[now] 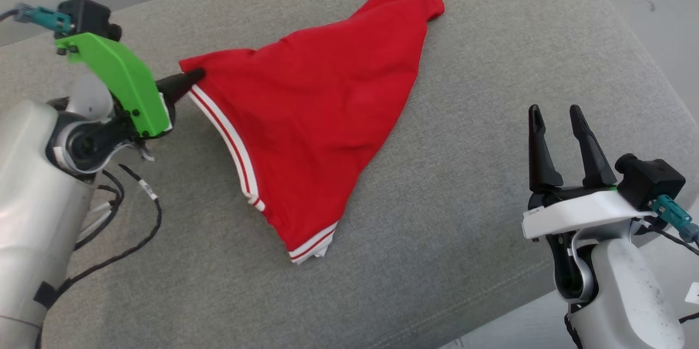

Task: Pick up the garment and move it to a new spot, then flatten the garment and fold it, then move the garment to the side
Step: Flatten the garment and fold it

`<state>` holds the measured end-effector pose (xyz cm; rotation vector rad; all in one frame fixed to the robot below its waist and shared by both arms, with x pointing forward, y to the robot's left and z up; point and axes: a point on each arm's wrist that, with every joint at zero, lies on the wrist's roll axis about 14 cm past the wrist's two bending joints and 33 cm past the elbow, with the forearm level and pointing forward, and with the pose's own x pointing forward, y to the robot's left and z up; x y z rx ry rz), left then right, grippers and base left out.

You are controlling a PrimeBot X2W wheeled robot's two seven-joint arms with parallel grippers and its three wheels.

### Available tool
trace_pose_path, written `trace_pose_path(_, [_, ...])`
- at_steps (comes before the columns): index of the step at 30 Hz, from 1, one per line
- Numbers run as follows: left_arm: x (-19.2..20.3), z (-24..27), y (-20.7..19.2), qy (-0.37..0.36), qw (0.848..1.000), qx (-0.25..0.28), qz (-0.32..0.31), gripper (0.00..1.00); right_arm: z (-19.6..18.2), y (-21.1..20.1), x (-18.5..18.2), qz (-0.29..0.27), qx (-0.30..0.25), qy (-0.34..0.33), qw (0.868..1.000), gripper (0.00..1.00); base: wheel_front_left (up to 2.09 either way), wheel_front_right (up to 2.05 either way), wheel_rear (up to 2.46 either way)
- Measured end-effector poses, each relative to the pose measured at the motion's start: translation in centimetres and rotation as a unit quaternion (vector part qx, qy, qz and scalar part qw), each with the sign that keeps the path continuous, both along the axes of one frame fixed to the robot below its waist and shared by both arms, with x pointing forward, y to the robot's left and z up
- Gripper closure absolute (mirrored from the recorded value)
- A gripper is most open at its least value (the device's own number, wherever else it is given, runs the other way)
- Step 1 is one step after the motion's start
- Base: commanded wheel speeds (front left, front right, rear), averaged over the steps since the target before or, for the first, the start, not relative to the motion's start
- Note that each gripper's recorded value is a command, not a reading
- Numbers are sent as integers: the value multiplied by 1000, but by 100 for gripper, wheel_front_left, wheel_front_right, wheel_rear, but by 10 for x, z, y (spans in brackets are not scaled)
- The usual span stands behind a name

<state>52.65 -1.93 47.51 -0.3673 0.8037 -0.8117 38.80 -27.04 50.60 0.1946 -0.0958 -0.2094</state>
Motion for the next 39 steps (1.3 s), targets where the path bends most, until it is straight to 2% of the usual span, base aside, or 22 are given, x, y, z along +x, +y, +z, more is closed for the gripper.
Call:
trace_pose_path(4, [23,22,48,-39,997,13,67,100,1,8,1,11,2,-2,1000,0,0,0,0])
trace_pose_path(9, [49,24,113,-69,982,61,165,100,2,14,3,21,2,-4,1000,0,0,0,0])
trace_pose_path(14, [68,1,176,-109,949,139,263,100,-3,11,1,17,2,3,1000,0,0,0,0])
trace_pose_path(15, [70,-3,184,-118,942,152,273,76,-4,10,1,16,2,5,1000,0,0,0,0])
trace_pose_path(16, [71,-5,188,-122,939,154,282,0,-4,9,1,16,1,6,1000,0,0,0,0])
trace_pose_path(20, [66,-16,186,-127,938,144,289,0,-6,11,3,20,0,8,1000,0,0,0,0])
trace_pose_path(23, [63,-10,184,-166,936,154,269,0,-7,17,5,30,-1,10,999,0,0,0,0])
trace_pose_path(28, [58,31,158,-257,929,110,243,0,-8,28,3,47,3,9,999,0,0,0,0])
trace_pose_path(35, [13,51,124,-332,917,53,216,0,-6,43,4,69,9,3,998,0,0,0,0])
trace_pose_path(39, [-29,34,106,-329,920,36,209,0,-3,54,8,86,10,-2,996,0,0,0,0])
